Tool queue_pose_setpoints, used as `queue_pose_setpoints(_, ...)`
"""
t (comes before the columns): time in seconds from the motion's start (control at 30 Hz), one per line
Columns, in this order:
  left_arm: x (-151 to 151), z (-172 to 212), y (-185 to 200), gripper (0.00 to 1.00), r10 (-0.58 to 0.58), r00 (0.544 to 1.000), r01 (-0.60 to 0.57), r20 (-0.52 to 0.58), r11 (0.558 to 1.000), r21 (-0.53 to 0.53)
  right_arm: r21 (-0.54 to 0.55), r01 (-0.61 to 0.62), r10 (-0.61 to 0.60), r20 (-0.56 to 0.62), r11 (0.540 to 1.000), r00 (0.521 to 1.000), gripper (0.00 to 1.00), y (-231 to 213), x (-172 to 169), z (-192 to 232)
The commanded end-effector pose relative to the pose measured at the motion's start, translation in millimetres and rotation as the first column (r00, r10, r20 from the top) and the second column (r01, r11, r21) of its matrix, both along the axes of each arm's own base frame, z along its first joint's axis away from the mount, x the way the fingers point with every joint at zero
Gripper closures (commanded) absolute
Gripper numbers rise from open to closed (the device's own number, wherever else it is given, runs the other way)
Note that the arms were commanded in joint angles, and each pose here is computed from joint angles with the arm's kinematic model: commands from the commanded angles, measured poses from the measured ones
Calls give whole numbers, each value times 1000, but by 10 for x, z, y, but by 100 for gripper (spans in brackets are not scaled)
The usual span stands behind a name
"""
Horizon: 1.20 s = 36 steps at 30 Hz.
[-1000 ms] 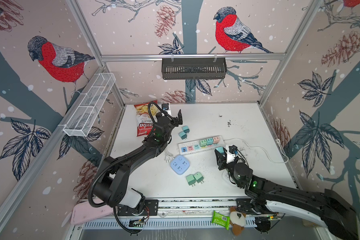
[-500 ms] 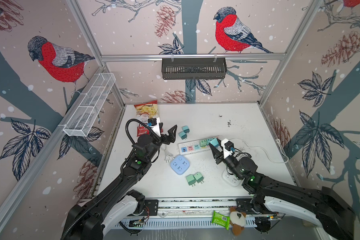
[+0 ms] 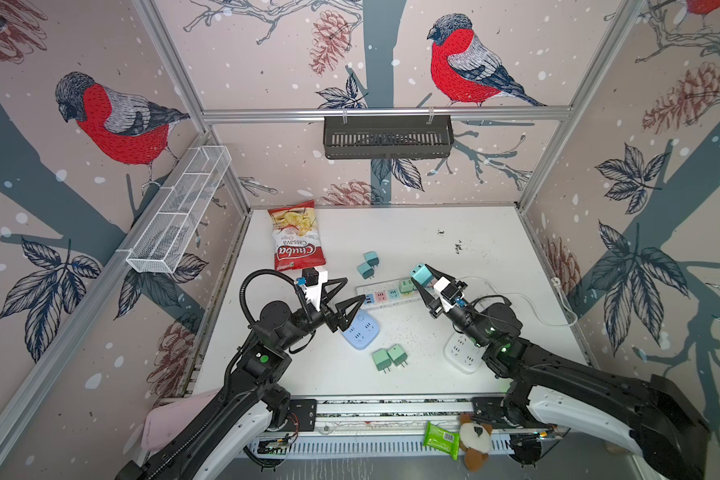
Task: Insert the plug
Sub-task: 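Grasp the teal adapter with the left gripper from the right gripper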
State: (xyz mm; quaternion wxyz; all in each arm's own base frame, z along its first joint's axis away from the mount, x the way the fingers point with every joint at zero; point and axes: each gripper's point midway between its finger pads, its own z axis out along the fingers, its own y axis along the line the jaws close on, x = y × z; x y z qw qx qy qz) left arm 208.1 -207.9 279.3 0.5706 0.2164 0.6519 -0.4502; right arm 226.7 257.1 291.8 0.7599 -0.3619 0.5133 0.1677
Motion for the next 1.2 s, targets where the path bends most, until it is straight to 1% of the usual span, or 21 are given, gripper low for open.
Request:
queue_pose_setpoints(0.0,-87,187,-65,18,-58,998,59,38,997,-41,-35,-42,45,80,998,996,99,38,-104,-69)
queue_pose_setpoints(0.07,-94,192,-106,19,-78,996,80,35,996,-49,-54,-63,69,115,997,991,99,79,-167,-82)
queue_pose_setpoints(0.13,-107,222,-157,19,-110,993,112,34,992,-61,-87,-101,110,105,991,988,99,161,-221,-137)
queue_pose_setpoints(0.23,-131,238,-252,21,-157,987,158,19,986,-58,-95,-110,121,118,989,986,99,216,-256,-137)
queue_pose_setpoints(0.33,-150,199,-335,22,-181,984,181,9,983,-42,-114,-130,145,133,985,981,99,273,-335,-155)
queue_pose_setpoints(0.43,-202,213,-384,22,-201,980,201,15,979,-43,-126,-141,159,150,982,976,98,299,-405,-193)
queue_pose_setpoints(0.53,-283,258,-444,22,-231,972,233,34,972,-45,-127,-131,150,159,983,976,98,324,-401,-170)
queue_pose_setpoints(0.7,-386,213,-683,22,-295,954,296,46,955,-5,-141,-170,193,171,975,966,98,411,-544,-166)
queue_pose_setpoints(0.77,-386,192,-791,24,-311,950,310,36,951,17,-143,-182,206,176,973,963,98,434,-595,-166)
queue_pose_setpoints(0.83,-359,164,-887,27,-316,949,316,3,948,37,-139,-185,208,179,973,961,98,457,-611,-139)
queue_pose_setpoints(0.87,-362,140,-939,30,-325,946,325,-3,945,48,-145,-191,216,179,971,960,98,477,-628,-140)
queue_pose_setpoints(0.93,-349,114,-1004,39,-330,944,330,-8,942,66,-151,-195,222,185,969,957,98,488,-651,-149)
queue_pose_setpoints(0.97,-343,99,-1027,41,-330,944,330,-12,941,72,-152,-190,217,185,970,959,98,484,-649,-159)
queue_pose_setpoints(1.03,-348,76,-1058,43,-335,942,334,-13,939,81,-150,-181,207,179,972,962,98,471,-638,-170)
queue_pose_setpoints(1.17,-364,52,-1103,43,-344,939,345,-26,933,104,-141,-161,186,185,977,965,98,443,-611,-138)
